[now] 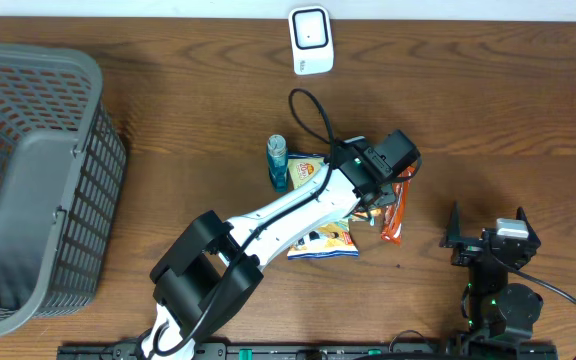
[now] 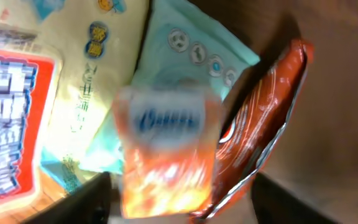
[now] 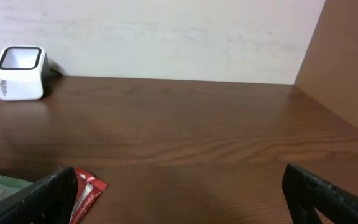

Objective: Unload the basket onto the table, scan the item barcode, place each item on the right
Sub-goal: 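Carry the Kleenex pack to the table center and lower it between items, then release the Kleenex pack and retract the left arm up and away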

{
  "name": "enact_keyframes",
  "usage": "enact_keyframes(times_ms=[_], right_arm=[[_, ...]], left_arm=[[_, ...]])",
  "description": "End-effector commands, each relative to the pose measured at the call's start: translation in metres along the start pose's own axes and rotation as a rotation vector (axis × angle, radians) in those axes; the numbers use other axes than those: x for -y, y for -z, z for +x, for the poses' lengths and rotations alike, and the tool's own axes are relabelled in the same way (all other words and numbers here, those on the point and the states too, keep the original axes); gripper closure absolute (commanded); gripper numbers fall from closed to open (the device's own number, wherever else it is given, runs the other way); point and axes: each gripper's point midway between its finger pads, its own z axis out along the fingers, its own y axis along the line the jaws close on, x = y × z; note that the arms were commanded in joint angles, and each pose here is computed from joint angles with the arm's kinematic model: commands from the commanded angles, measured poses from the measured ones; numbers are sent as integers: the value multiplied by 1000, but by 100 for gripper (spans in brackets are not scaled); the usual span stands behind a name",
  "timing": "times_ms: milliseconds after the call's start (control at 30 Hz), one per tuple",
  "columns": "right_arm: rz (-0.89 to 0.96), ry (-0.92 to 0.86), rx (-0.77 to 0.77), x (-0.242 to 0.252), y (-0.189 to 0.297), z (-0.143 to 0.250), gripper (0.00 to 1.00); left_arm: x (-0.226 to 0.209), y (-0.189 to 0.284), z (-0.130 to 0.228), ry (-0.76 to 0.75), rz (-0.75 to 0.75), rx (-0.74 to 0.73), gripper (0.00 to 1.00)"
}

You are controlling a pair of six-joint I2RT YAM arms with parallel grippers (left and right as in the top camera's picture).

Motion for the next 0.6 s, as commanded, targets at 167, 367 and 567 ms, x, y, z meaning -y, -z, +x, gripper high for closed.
enact_keyframes(times_ms=[167,367,567], right_arm=[[-1,-12,0,0,0,0,1],[-1,-12,1,0,0,0,1],[-1,-12,1,0,0,0,1]], left_arm=[[9,18,-6,-23,45,20,23],[21,78,-37,-225,102,211,14],[25,220,-107,-364,97,684,2]])
